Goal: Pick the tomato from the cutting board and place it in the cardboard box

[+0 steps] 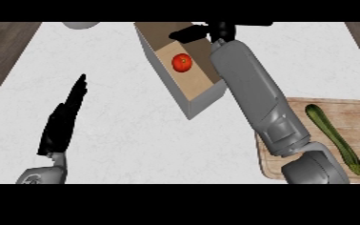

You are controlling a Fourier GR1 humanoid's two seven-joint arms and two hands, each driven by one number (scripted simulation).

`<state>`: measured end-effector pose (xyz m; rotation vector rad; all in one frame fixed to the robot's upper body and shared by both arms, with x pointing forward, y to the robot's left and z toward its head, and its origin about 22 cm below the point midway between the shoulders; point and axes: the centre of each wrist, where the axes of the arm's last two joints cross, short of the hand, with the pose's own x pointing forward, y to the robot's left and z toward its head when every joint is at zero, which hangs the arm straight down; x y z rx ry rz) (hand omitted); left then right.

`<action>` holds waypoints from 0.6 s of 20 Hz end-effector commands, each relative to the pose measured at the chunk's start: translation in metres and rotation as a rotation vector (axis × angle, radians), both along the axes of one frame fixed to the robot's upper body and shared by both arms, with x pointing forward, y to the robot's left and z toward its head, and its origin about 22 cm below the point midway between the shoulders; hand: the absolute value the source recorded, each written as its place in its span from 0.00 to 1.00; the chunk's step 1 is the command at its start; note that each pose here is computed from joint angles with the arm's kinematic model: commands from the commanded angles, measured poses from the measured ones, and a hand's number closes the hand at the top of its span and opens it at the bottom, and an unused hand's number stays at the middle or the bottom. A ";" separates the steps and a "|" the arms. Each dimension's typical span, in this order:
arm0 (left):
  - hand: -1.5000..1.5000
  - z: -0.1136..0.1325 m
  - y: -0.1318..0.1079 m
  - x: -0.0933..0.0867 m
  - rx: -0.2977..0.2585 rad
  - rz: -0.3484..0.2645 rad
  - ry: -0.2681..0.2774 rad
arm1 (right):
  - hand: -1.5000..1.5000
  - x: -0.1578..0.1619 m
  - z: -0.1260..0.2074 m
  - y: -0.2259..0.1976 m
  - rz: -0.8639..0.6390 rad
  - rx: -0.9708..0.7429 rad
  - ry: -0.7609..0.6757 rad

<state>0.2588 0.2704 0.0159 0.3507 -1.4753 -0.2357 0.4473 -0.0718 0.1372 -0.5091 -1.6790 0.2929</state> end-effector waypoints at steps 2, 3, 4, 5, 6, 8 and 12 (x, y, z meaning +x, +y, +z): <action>0.50 -0.004 0.016 -0.015 0.002 0.006 0.011 | 0.00 0.007 0.002 -0.040 -0.056 0.236 -0.085; 0.50 -0.016 0.015 -0.005 0.008 0.035 0.005 | 0.00 0.011 0.010 -0.048 -0.088 0.275 -0.098; 0.50 -0.017 0.000 -0.016 -0.029 0.010 0.020 | 0.00 0.011 0.011 -0.051 -0.092 0.286 -0.096; 0.50 -0.007 0.020 -0.017 -0.019 0.024 0.021 | 0.00 0.009 -0.005 -0.075 -0.130 0.273 -0.112; 0.50 -0.008 0.008 -0.008 -0.010 0.031 0.021 | 0.00 0.014 0.013 -0.089 -0.150 0.291 -0.123; 0.50 -0.011 0.023 -0.021 0.012 0.045 0.029 | 0.00 0.010 0.003 -0.115 -0.206 0.299 -0.123; 0.50 0.002 0.042 -0.020 0.009 0.039 0.018 | 0.00 0.005 0.008 -0.184 -0.255 0.328 -0.133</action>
